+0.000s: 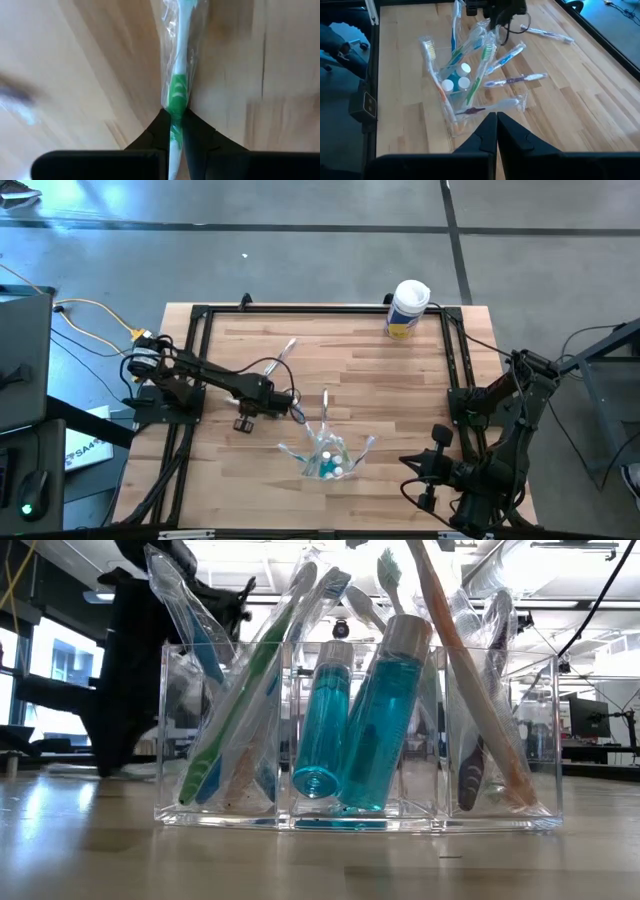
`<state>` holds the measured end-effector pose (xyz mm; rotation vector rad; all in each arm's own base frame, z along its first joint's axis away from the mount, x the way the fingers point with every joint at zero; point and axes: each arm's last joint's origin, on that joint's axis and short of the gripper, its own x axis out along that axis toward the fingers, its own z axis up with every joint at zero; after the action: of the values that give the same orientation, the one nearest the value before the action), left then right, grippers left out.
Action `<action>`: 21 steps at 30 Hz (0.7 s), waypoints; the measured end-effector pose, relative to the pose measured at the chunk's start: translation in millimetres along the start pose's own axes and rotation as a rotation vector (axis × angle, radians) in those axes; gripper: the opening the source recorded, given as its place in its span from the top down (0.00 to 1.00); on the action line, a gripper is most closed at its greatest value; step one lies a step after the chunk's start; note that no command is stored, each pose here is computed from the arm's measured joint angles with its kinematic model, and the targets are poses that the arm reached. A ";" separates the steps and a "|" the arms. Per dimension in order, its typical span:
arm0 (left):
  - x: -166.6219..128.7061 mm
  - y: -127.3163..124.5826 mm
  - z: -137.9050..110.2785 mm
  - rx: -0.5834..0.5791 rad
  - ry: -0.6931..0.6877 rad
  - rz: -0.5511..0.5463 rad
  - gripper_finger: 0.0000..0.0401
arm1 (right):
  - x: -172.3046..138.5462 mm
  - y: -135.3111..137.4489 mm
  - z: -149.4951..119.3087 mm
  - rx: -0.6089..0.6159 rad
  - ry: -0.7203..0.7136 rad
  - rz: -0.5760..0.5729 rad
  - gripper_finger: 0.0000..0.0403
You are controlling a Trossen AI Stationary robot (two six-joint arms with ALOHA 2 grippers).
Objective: Pick & Place toothbrushing station
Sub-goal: Put the green toothbrush into the transparent organizer
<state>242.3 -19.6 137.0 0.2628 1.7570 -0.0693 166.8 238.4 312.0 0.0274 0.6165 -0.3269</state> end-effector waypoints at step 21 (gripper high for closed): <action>-185.0 -54.5 -44.2 -0.330 -0.318 0.250 0.95 | -2.5 0.3 -1.8 -0.031 -0.002 0.004 0.99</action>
<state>221.4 -89.6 320.9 0.2144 1.3819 0.3408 164.0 239.6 312.0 -0.0015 0.6197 -0.3131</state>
